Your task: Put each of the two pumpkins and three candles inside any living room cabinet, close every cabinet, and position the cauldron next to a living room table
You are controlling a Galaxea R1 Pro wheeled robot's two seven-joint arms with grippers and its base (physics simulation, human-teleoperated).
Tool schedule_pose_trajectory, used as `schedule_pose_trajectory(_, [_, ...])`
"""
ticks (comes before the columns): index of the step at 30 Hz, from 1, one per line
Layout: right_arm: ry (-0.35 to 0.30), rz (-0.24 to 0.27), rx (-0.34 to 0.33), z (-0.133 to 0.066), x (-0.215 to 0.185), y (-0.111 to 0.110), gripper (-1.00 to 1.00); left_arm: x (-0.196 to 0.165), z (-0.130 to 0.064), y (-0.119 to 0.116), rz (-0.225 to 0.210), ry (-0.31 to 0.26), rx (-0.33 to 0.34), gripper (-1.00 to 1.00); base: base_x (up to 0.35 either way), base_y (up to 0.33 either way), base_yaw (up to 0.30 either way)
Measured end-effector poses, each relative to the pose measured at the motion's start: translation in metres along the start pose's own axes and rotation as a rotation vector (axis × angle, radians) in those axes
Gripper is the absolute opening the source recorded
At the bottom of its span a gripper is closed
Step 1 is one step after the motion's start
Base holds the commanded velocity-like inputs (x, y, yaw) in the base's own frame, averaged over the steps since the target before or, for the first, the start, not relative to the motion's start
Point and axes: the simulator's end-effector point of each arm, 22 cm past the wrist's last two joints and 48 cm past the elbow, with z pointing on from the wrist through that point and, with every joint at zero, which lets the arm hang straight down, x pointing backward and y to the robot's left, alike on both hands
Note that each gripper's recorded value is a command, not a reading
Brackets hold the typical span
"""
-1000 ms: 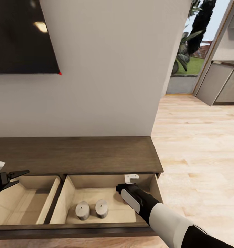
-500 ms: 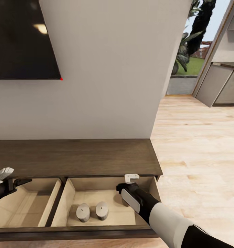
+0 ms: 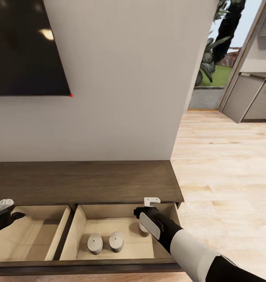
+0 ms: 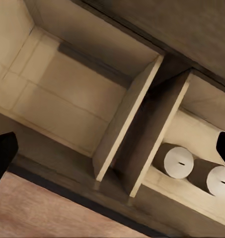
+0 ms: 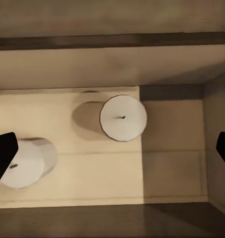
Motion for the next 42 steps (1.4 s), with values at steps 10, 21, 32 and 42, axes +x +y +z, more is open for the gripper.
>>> schedule_pose_trajectory(10, [-0.001, -0.006, 0.005, -0.016, -0.012, -0.001, 1.00, 0.101, 0.041, -0.059, 0.118, 0.020, -0.231, 1.00, 0.000, 0.000, 0.000])
schedule_pose_trajectory(21, [-0.007, -0.009, 0.006, -0.017, -0.013, -0.001, 1.00, 0.148, 0.045, -0.111, 0.125, 0.052, -0.257, 1.00, 0.000, 0.000, 0.000])
schedule_pose_trajectory(32, [-0.021, -0.007, 0.022, -0.017, -0.016, -0.004, 1.00, 0.160, 0.047, -0.129, 0.132, 0.068, -0.225, 1.00, -0.144, 0.000, 0.000])
schedule_pose_trajectory(42, [-0.021, -0.005, 0.021, -0.017, -0.016, -0.004, 1.00, 0.160, 0.047, -0.130, 0.134, 0.068, -0.223, 1.00, -0.325, 0.000, 0.000])
